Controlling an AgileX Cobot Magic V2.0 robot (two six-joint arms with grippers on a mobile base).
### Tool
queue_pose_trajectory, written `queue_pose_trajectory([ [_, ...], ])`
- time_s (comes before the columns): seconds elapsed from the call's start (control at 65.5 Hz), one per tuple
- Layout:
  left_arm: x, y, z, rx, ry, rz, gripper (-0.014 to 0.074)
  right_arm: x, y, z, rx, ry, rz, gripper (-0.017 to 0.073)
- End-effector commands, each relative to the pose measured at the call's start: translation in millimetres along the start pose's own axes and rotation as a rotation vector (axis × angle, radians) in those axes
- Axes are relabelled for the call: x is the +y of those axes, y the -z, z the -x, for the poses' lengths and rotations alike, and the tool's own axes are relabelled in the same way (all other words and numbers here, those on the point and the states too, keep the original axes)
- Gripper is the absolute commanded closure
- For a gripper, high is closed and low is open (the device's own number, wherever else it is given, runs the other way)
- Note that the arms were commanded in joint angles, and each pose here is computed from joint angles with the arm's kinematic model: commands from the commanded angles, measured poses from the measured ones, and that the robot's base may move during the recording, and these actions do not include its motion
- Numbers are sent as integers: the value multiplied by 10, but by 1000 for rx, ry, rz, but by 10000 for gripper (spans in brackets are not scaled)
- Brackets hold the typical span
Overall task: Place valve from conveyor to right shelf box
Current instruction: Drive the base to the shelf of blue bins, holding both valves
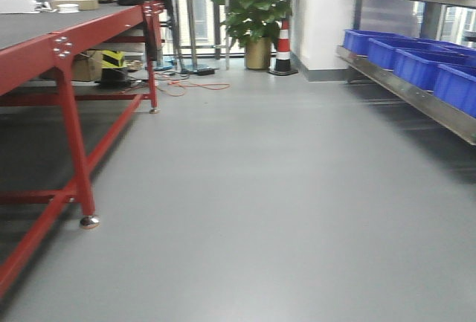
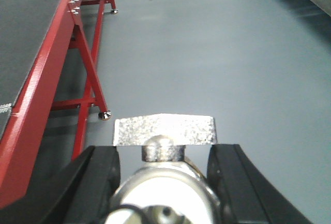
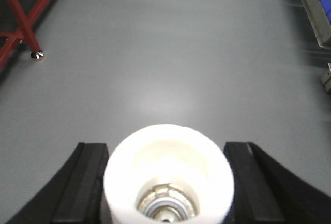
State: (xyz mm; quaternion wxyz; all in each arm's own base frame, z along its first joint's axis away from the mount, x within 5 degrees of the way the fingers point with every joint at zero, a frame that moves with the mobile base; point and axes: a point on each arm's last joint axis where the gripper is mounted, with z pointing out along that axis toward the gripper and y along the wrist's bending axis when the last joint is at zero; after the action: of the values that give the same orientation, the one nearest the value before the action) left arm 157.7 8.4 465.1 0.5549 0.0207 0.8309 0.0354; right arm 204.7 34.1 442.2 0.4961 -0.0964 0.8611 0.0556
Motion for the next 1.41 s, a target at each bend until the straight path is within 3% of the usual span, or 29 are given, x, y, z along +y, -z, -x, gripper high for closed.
queue_pose_trajectory([
  [0.0,-8,55,74,-72,11,-4,705,-5,97,106,-100,8,-13,712],
  [1.39,-7,55,78,-76,11,-3,705,-5,97,106,-100,8,-13,712],
])
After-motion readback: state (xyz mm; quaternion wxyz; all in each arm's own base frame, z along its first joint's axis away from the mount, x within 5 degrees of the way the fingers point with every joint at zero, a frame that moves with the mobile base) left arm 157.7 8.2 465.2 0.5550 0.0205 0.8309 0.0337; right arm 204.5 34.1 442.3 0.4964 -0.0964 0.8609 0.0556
